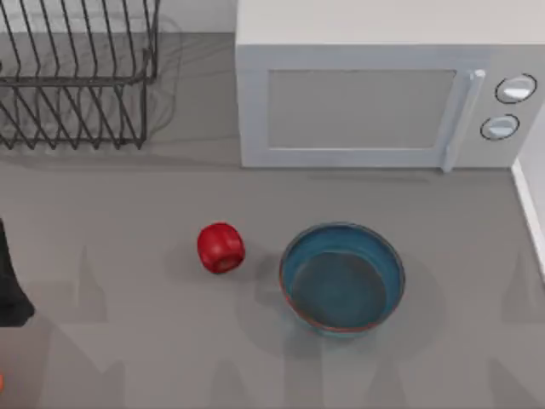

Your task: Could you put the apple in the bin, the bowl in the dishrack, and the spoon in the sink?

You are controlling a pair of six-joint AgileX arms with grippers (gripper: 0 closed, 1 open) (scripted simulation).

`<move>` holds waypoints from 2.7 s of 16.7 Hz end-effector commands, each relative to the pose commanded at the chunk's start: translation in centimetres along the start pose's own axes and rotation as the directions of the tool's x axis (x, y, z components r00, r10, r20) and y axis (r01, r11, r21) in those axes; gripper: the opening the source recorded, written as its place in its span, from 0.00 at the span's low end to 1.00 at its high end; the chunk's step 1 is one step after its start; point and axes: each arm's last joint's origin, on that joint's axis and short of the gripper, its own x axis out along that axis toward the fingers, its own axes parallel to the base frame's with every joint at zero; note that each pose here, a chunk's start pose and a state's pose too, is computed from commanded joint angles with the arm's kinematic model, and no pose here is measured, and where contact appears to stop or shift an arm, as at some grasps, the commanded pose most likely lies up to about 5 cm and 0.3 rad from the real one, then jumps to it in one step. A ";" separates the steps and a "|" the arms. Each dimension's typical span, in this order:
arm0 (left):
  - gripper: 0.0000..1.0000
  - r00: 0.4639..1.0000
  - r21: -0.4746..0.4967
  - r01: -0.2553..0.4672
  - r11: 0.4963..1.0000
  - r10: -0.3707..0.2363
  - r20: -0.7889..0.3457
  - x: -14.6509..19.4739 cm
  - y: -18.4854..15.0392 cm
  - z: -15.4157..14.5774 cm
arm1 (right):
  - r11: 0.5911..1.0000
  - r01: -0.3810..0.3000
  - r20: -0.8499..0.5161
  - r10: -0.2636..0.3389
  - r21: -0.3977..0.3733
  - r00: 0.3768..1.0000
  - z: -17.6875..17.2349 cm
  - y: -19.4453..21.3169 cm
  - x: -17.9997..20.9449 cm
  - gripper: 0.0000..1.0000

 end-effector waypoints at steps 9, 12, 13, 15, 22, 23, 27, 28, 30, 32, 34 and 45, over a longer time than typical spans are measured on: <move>1.00 0.978 0.078 0.090 0.993 -0.074 -0.195 1.0 -0.9 3.8 | 1.000 0.000 0.000 0.000 0.000 1.000 0.0 0.0 0.0 1.00; 1.00 0.924 0.140 0.189 0.972 -0.128 -0.360 2.8 -2.0 6.8 | 1.000 0.000 0.000 0.000 0.000 1.000 0.0 0.0 0.0 1.00; 1.00 0.896 0.160 0.231 0.960 -0.146 -0.420 3.7 -2.6 7.7 | 1.000 0.000 0.000 0.000 0.000 1.000 0.0 0.0 0.0 1.00; 1.00 0.822 0.196 0.326 0.925 -0.174 -0.543 6.0 -3.9 9.5 | 1.000 0.000 0.000 0.000 0.000 1.000 0.0 0.0 0.0 1.00; 1.00 0.434 0.214 0.681 0.701 -0.150 -0.888 16.1 -12.1 10.7 | 1.000 0.000 0.000 0.000 0.000 1.000 0.0 0.0 0.0 1.00; 1.00 0.374 0.201 0.722 0.662 -0.130 -0.918 17.4 -13.5 10.1 | 1.000 0.000 0.000 0.000 0.000 1.000 0.0 0.0 0.0 1.00; 1.00 0.158 0.121 0.845 0.521 -0.028 -0.987 21.4 -18.8 6.4 | 1.000 0.000 0.000 0.000 0.000 1.000 0.0 0.0 0.0 1.00; 1.00 0.115 0.099 0.864 0.493 -0.002 -0.993 22.0 -19.8 5.4 | 1.000 0.000 0.000 0.000 0.000 1.000 0.0 0.0 0.0 1.00; 1.00 0.048 0.061 0.891 0.450 0.041 -0.998 22.9 -21.5 3.6 | 1.000 0.000 0.000 0.000 0.000 1.000 0.0 0.0 0.0 1.00; 1.00 0.006 0.035 0.905 0.425 0.070 -0.998 23.4 -22.5 2.3 | 1.000 0.000 0.000 0.000 0.000 1.000 0.0 0.0 0.0 1.00; 1.00 -0.010 0.025 0.909 0.416 0.081 -0.997 23.6 -22.9 1.8 | 1.000 0.000 0.000 0.000 0.000 1.000 0.0 0.0 0.0 1.00; 1.00 -0.001 0.030 0.908 0.418 0.075 -0.997 23.7 -22.4 -3.5 | 1.000 0.000 0.000 0.000 0.000 1.000 0.0 0.0 0.0 1.00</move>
